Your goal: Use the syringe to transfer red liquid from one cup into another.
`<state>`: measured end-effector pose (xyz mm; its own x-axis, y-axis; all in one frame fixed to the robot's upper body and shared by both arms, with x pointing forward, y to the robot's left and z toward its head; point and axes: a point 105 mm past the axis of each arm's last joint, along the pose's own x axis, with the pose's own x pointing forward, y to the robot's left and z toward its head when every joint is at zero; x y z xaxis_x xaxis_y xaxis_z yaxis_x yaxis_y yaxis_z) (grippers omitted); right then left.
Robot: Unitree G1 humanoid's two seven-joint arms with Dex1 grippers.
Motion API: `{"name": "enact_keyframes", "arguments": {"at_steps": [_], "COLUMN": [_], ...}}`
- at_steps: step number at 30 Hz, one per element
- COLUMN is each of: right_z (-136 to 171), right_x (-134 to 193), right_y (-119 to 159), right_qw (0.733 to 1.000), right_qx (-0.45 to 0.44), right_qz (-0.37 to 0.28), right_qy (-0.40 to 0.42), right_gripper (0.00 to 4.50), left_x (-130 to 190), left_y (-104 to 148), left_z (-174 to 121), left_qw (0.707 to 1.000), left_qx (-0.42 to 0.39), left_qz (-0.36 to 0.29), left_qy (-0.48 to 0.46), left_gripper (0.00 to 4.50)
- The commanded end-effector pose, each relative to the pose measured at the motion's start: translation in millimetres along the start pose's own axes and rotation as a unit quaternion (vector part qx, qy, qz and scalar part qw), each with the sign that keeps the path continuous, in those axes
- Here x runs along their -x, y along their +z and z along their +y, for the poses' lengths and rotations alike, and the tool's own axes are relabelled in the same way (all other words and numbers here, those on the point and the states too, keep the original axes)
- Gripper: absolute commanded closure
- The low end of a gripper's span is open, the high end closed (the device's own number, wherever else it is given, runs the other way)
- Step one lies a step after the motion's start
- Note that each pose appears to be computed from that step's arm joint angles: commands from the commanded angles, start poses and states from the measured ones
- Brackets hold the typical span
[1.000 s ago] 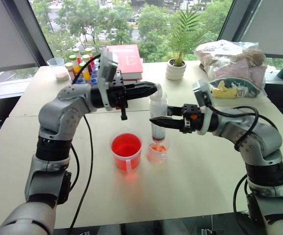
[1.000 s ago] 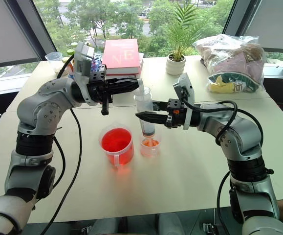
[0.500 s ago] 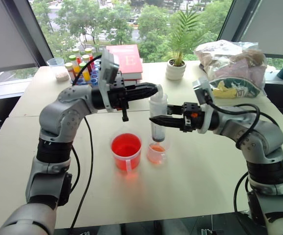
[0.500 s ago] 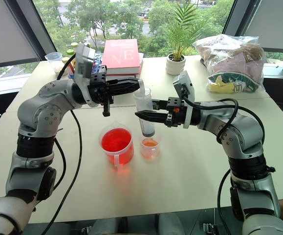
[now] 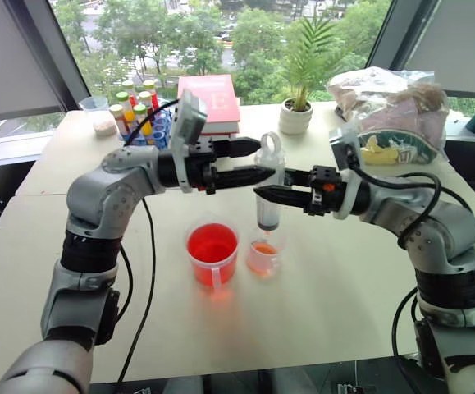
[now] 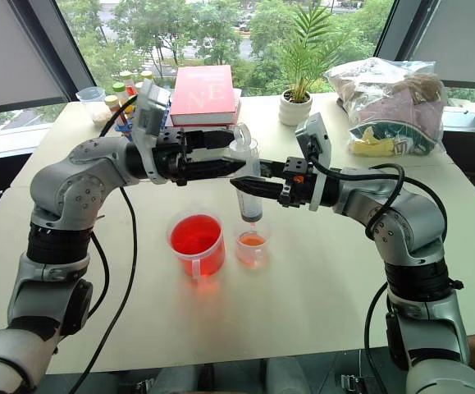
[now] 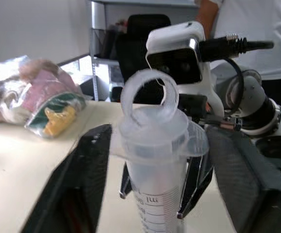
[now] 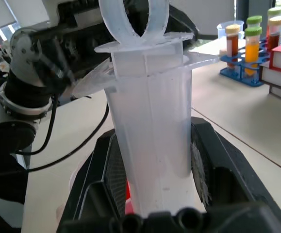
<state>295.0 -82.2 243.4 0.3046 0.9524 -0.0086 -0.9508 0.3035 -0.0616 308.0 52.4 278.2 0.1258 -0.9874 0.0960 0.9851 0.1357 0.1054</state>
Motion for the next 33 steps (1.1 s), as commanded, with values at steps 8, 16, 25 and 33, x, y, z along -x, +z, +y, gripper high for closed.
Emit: {"name": "enact_keyframes", "arguments": {"at_steps": [8, 16, 25, 33], "right_z": [11.9, -5.6, -90.9, -118.1], "right_x": [3.0, 12.3, 46.2, 79.9], "right_y": [20.5, 56.9, 33.5, -45.7], "right_qw": [0.999, 0.997, 0.950, 0.837], "right_qx": [0.029, 0.063, -0.066, -0.198], "right_qz": [-0.038, -0.036, 0.206, 0.385], "right_qy": [0.018, -0.020, -0.226, -0.333], "right_gripper": [3.06, 3.06, 3.06, 3.06], "left_x": [53.0, 89.4, 101.9, 106.8], "left_y": [31.8, 18.3, -11.9, -23.9], "left_z": [10.4, 4.9, -10.1, -20.3], "left_qw": [0.995, 0.986, 0.979, 0.975], "left_qx": [-0.025, -0.019, -0.014, -0.024], "left_qz": [-0.008, 0.021, 0.057, 0.073], "left_qy": [0.093, 0.164, 0.195, 0.209], "left_gripper": [0.07, 0.07, 0.07, 0.07]}}
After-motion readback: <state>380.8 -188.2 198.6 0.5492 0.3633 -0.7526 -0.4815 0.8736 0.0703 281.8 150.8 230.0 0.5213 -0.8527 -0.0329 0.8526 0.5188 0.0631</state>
